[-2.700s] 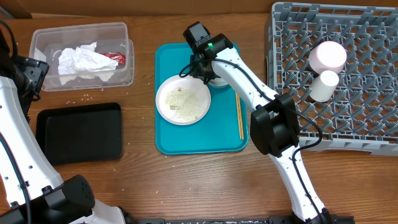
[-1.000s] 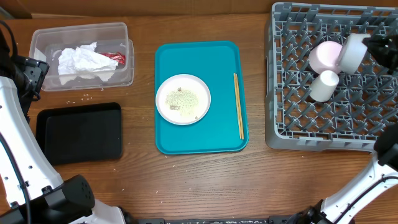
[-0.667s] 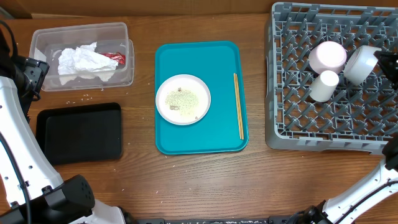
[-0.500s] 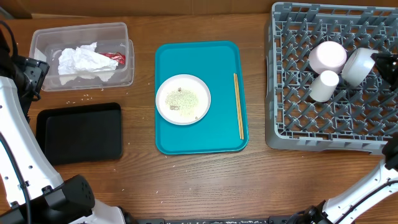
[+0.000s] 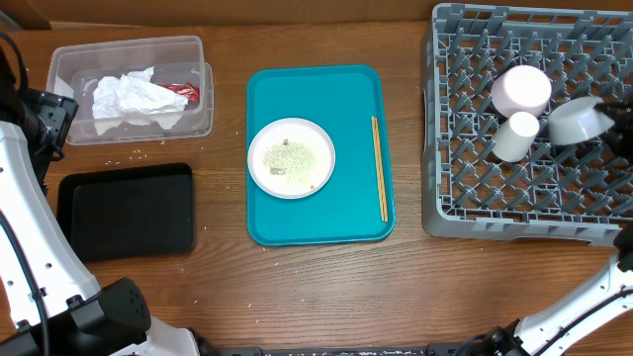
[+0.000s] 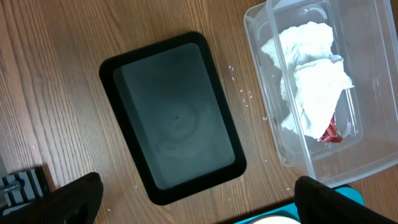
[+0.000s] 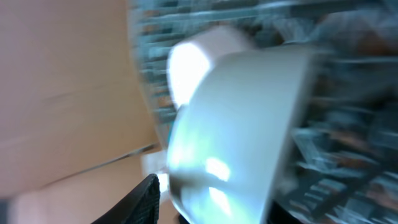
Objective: Sort waste into correct bins and load items into the dishwasher
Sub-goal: 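Carry the white saucer right and place it upright in the rack, then release the saucer and lift the right gripper from the rack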
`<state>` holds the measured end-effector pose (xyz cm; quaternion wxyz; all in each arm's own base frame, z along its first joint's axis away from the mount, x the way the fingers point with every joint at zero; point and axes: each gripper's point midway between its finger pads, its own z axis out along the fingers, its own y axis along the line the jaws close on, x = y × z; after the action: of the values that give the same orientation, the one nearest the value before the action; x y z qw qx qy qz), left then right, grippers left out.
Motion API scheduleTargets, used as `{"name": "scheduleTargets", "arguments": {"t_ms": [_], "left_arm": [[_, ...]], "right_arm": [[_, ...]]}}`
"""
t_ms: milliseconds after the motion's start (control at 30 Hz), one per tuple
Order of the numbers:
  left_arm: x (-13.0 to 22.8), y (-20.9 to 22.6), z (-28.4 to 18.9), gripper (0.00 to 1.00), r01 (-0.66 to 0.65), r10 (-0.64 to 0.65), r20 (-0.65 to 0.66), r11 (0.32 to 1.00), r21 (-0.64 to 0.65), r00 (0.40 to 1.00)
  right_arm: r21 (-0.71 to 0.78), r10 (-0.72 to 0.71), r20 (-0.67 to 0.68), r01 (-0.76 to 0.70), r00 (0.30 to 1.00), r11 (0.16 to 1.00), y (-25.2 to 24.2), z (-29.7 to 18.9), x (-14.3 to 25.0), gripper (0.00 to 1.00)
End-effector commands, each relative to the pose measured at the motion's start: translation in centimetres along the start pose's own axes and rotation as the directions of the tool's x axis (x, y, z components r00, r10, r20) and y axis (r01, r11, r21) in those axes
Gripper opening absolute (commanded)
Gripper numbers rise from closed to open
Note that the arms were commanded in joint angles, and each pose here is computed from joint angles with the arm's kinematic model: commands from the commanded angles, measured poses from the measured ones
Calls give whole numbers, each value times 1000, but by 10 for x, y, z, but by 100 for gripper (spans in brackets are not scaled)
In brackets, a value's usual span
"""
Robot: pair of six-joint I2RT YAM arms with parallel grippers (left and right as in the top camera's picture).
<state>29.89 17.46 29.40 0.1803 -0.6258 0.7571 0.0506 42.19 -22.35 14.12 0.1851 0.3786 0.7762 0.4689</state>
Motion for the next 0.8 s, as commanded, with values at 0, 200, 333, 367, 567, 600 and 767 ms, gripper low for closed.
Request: {"name": "scheduleTargets", "arguments": {"t_ms": [0, 200, 333, 367, 567, 600, 767], "left_arm": [[0, 1, 4, 100, -10, 9, -4, 1000, -12, 1000], [0, 1, 4, 100, -10, 9, -4, 1000, -12, 1000], [0, 1, 4, 100, -10, 9, -4, 1000, -12, 1000], [0, 1, 4, 100, -10, 10, -4, 1000, -12, 1000], [0, 1, 4, 100, -10, 9, -4, 1000, -12, 1000], [0, 1, 4, 100, -10, 9, -4, 1000, -12, 1000], [0, 1, 4, 100, -10, 9, -4, 1000, -12, 1000]], "right_arm": [[268, 50, 130, -84, 990, 960, -19, -36, -11, 43], [390, 11, 276, -122, 961, 913, 7, -78, -5, 43], [449, -81, 320, -76, 944, 890, 36, -92, 6, 43], [452, -103, 318, -55, 943, 890, 45, -90, 9, 43], [520, -266, 260, 97, 928, 849, 76, -43, 11, 11], [553, -283, 257, 99, 924, 827, 73, -38, 9, 7], [756, -276, 277, -32, 920, 654, 32, -8, -1, 4]]}}
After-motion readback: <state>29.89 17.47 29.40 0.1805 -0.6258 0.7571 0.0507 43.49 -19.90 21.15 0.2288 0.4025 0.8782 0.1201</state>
